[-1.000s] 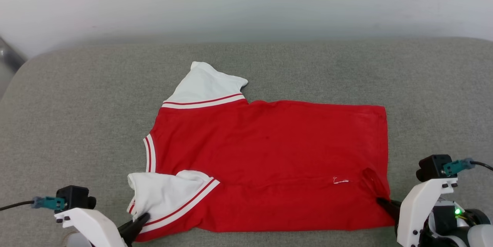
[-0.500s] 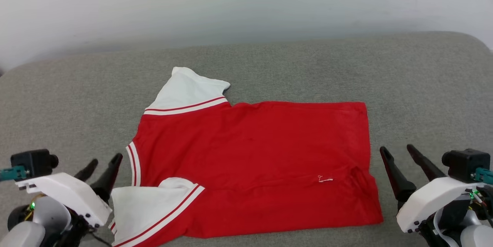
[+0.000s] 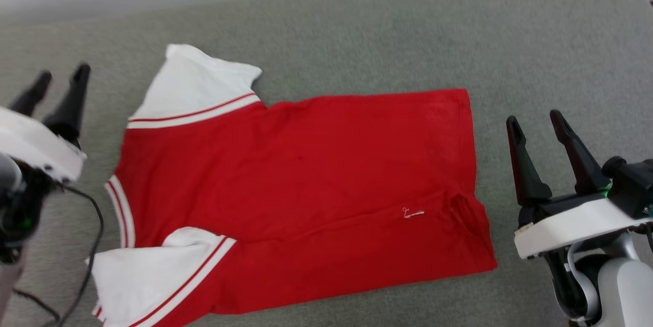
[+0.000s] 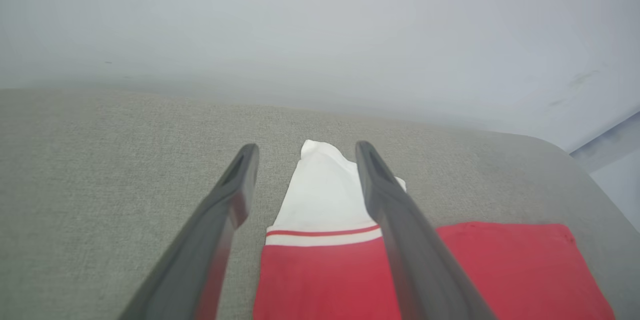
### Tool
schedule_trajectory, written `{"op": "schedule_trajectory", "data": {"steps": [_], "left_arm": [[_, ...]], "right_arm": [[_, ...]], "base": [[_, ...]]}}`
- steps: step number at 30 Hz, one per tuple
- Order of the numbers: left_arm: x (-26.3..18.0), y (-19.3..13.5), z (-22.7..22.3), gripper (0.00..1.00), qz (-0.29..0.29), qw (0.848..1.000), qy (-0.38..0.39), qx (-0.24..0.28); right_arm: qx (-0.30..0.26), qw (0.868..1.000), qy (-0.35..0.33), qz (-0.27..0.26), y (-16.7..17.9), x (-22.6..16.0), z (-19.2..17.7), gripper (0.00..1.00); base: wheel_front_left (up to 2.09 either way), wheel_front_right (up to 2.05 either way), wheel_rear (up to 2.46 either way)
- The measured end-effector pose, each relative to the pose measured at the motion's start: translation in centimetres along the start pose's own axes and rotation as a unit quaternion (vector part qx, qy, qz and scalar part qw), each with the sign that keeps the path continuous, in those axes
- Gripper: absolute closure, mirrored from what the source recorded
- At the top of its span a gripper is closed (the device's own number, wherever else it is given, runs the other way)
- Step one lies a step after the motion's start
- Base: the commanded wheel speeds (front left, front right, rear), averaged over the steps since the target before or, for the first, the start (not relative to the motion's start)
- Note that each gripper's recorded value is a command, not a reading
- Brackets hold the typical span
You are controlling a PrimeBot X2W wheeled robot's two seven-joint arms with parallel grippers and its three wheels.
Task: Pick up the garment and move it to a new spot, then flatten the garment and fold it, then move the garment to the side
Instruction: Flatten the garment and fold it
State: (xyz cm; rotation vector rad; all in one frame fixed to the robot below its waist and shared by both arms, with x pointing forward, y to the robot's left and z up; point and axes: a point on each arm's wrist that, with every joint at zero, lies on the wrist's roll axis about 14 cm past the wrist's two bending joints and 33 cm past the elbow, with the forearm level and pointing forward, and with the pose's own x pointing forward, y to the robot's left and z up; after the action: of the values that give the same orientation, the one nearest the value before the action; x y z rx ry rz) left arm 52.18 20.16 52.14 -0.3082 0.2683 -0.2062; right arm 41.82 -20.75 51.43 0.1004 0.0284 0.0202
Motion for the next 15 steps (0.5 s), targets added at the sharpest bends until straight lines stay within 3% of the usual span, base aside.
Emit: {"op": "schedule_trajectory", "data": {"steps": [8, 15], "left_arm": [[7.8, -1.2, -0.7, 0.00, -0.051, 0.996, 0.066, 0.018], [11.8, -2.6, -2.7, 0.00, -0.089, 0.976, 0.196, 0.036]], "right_arm": [[-0.012, 1.000, 0.013, -0.008, -0.4, 1.7, -1.5, 0.00], [-0.023, 0.999, 0.031, -0.027, -1.6, 1.7, -2.8, 0.00]], "base": [[0.00, 0.00, 0.00], [0.00, 0.00, 0.00]]}}
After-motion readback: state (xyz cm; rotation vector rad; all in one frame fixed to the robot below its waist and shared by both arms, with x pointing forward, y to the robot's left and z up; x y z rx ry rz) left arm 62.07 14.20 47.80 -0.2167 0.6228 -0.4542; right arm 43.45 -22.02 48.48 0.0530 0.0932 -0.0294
